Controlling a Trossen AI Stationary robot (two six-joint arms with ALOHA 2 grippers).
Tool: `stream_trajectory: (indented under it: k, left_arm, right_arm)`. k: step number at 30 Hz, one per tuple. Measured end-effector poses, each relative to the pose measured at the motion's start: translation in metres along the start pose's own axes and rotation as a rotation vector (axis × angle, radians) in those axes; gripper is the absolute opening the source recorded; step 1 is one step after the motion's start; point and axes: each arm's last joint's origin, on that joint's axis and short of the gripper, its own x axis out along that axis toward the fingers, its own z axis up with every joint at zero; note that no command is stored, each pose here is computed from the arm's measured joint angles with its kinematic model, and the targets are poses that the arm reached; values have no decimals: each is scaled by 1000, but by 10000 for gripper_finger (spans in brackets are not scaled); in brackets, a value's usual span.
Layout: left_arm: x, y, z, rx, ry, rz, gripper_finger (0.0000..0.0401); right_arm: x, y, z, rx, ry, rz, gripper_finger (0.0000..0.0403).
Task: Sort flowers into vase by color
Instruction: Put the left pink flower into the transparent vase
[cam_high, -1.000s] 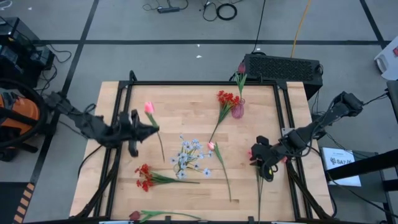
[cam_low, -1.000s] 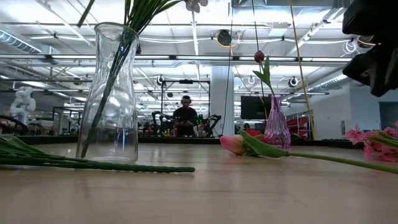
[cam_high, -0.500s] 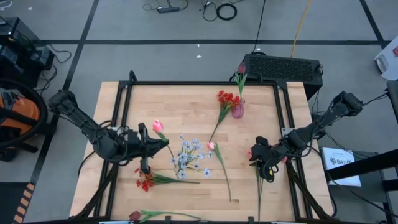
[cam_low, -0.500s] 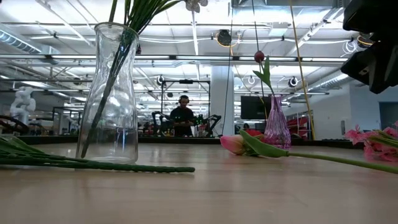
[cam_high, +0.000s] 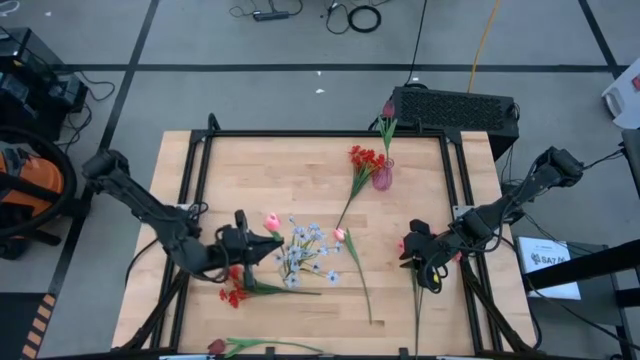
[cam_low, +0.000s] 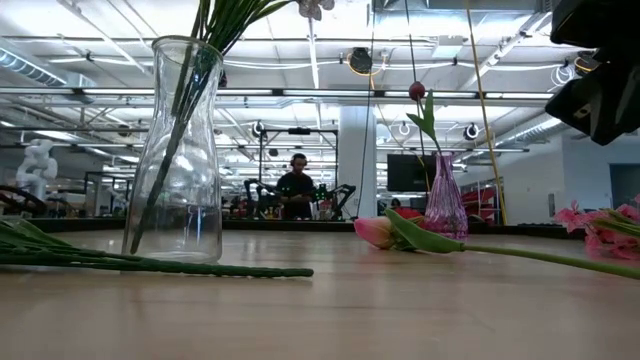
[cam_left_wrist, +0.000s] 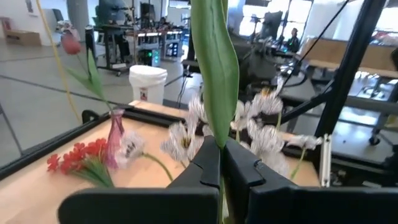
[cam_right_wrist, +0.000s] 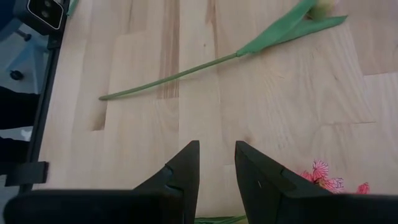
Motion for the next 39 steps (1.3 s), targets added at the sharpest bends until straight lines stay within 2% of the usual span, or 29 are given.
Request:
stream_trajectory:
  k: [9,14,22,32,39]
  left_arm:
    - [7,-14,-25,56,41,36,1]
    - [6,-20,-35,31,55,47,2]
    - [5,-23,-44,-5,83,49,56]
    - [4,-19,-55,-61,151,80,85]
    - [-1,-19,-48,-83,142,64,123]
  right_arm:
    - [0,0,0,-11,0,0,93]
    - [0,0,0,-18,0,0,93]
    - [0,0,0,-39,0,0,93]
    - [0,0,0,-39,-2,1,93]
    - [0,0,1,-38,-8,5,93]
